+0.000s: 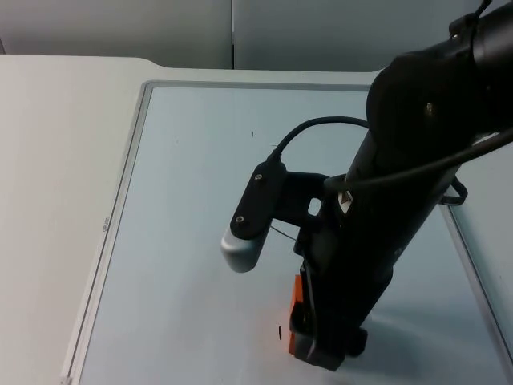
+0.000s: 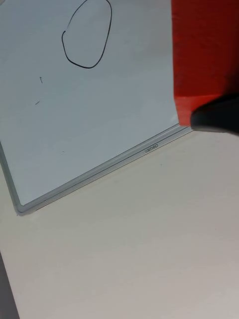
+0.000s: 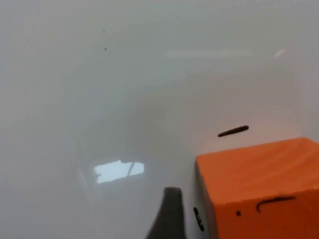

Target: Pick up one cube with the left hand and another cube with the right hand. First place the cube in the right hand at the target position, then stack the cube in the left hand on top.

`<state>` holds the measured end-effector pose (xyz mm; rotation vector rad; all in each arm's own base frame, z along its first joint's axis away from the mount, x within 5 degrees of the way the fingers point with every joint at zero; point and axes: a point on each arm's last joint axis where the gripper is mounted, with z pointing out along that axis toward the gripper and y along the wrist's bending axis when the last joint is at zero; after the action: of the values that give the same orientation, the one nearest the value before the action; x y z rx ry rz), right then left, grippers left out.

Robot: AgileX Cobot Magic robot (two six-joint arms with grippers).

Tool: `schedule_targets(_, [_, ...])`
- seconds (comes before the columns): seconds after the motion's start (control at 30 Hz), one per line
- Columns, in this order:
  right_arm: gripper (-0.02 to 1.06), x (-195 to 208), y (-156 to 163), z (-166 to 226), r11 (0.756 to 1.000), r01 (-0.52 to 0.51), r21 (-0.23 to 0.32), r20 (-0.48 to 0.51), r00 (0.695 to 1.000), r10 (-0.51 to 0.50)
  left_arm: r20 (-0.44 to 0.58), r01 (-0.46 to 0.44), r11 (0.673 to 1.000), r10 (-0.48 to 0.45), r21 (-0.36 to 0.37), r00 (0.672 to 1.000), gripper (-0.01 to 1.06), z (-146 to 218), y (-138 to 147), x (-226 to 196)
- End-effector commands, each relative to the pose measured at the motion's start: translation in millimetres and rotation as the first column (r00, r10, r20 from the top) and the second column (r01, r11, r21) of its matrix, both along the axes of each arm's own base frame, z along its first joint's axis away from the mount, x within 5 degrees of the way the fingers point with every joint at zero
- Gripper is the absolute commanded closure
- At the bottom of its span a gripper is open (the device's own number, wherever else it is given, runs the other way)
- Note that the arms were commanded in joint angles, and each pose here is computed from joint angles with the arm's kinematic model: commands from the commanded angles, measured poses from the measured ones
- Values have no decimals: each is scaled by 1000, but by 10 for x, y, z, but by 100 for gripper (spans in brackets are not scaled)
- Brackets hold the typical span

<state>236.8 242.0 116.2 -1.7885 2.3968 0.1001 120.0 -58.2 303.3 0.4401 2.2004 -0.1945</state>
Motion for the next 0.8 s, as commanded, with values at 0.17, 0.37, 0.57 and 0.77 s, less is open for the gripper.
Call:
schedule_targets(0.17, [71,9,7,5,1000,-20,-14,18,1000,20,18,5,1000,-5,-15,1000,94,12,-8,-4])
schedule_targets(0.37, [105,-22,-24,24,999,-23,-46,-16,1000,22,19,5,1000,-5,-13,1000,94,12,-6,-3])
schedule_targets(0.57, [105,-67,-67,289,999,-16,-30,-3,1000,16,20,5,1000,-5,-12,1000,94,12,-5,-3])
schedule_targets(0.77, [105,-133,-136,745,999,17,49,69,997,-20,20,5,1000,-5,-12,1000,94,12,-5,-3])
